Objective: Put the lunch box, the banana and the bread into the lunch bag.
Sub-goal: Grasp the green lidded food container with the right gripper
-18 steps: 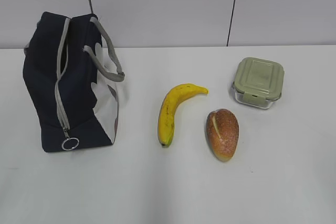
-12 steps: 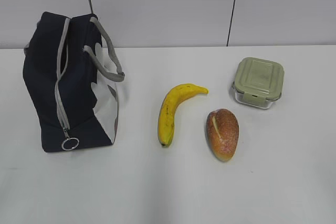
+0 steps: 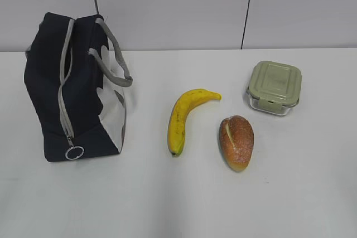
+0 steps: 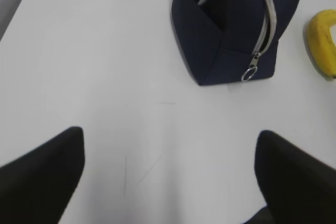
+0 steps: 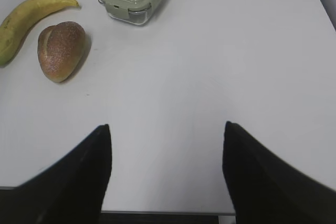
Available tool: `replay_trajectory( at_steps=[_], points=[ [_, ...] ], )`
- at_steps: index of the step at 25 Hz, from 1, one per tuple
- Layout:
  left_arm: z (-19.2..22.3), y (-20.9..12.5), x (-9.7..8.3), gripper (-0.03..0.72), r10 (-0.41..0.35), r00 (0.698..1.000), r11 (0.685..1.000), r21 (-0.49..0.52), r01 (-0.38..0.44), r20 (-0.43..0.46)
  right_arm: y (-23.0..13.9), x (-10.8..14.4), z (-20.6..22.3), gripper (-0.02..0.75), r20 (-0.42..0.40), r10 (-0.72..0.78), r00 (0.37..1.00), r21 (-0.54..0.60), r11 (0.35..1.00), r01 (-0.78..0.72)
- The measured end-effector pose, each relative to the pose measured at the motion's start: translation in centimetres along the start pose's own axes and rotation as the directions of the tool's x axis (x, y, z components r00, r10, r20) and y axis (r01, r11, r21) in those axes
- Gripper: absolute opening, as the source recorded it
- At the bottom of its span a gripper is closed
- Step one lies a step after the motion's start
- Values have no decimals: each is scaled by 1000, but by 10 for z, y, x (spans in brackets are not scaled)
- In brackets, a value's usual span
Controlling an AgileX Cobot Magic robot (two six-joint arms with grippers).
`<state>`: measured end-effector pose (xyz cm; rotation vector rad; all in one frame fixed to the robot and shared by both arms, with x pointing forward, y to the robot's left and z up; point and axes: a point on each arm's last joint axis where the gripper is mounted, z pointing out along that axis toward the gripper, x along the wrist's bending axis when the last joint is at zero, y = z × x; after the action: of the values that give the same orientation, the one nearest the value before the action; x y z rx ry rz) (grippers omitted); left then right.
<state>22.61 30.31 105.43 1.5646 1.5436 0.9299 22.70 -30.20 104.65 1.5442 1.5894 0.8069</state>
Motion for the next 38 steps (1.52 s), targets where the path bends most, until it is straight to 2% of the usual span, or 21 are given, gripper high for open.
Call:
replay_trajectory(
  at_steps=[5,9,13,17,22,28,38],
  points=[
    [-8,18,-1,619,-7,1000,1000,-22,7,14,0,0,0,491,0,0,1000,0,1000,0],
    [-5,48,-4,601,-21,999,999,29,20,40,0,0,0,491,0,0,1000,0,1000,0],
    [10,86,-11,592,-67,993,995,81,59,102,0,0,0,491,0,0,1000,0,1000,0],
    [38,124,-18,591,-127,980,982,162,102,156,0,0,0,491,0,0,1000,0,1000,0],
    [88,168,-24,573,-189,965,950,283,134,180,0,0,0,491,0,0,1000,0,1000,0],
    [141,214,-27,536,-218,959,928,344,145,184,0,0,0,491,0,0,1000,0,1000,0],
    [248,234,-29,461,-241,959,853,504,137,148,0,0,0,491,0,0,1000,0,1000,0]
  ],
)
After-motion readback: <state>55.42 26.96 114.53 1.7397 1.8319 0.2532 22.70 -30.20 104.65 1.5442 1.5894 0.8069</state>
